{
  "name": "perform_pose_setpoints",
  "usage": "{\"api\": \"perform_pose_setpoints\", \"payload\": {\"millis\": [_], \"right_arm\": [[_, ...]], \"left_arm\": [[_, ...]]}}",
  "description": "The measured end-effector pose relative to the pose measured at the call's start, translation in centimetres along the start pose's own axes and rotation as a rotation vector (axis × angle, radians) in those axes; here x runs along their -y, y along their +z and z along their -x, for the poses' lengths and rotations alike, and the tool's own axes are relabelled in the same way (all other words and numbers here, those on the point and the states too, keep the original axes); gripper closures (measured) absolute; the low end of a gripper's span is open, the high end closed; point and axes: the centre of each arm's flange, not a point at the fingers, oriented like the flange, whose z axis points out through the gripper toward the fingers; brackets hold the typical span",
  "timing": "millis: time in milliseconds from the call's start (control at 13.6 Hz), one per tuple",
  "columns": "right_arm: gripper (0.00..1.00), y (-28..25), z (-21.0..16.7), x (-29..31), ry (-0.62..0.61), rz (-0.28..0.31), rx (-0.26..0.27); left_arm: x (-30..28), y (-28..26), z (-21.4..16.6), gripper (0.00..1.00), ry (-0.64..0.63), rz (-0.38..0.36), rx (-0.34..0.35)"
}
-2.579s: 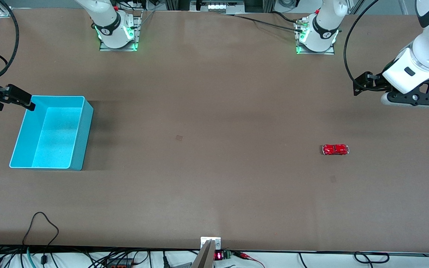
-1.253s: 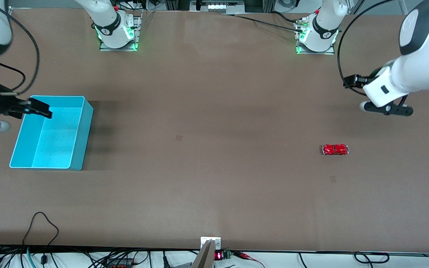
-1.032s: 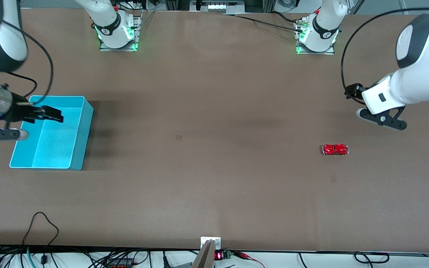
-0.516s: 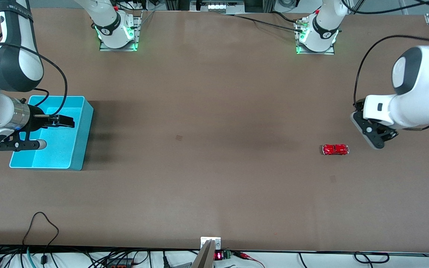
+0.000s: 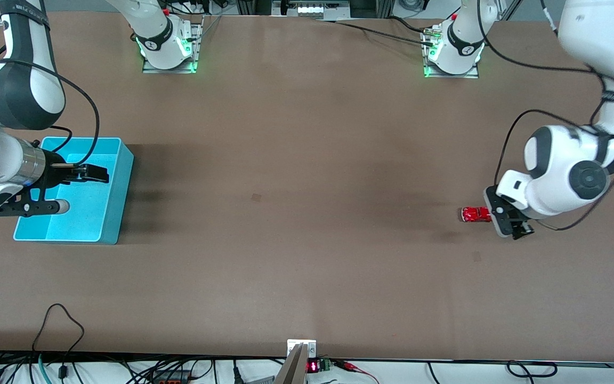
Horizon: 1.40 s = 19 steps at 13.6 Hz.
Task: Wind red beetle toy and store in blue box
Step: 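Reach the left gripper to the red car while the right gripper hovers, then grasp the red toy car with the left gripper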
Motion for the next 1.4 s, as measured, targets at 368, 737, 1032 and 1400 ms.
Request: {"api": "perform_pose_setpoints", "payload": {"millis": [368,737,1032,1400], "right_arm": [[0.0,-0.6,0.1,0.1,-0.003,0.0,-0.01],[0.0,-1.6,0.2,0.4,-0.008,0.001,-0.028],[0.0,-1.6,0.2,0.9,-0.016,0.001,-0.027],[0.0,-1.6,0.2,1.3,-0.021,0.002,-0.026]], "left_arm": [[-0.8,3.4,-0.1,0.0,0.068,0.032,0.003],[-0.9,3.6,-0.2,0.13,0.123,0.037,0.002],[-1.0,4.9,-0.3,0.39,0.141,0.039,0.0],[-0.9,4.9,-0.2,0.57,0.155,0.034,-0.001]]}}
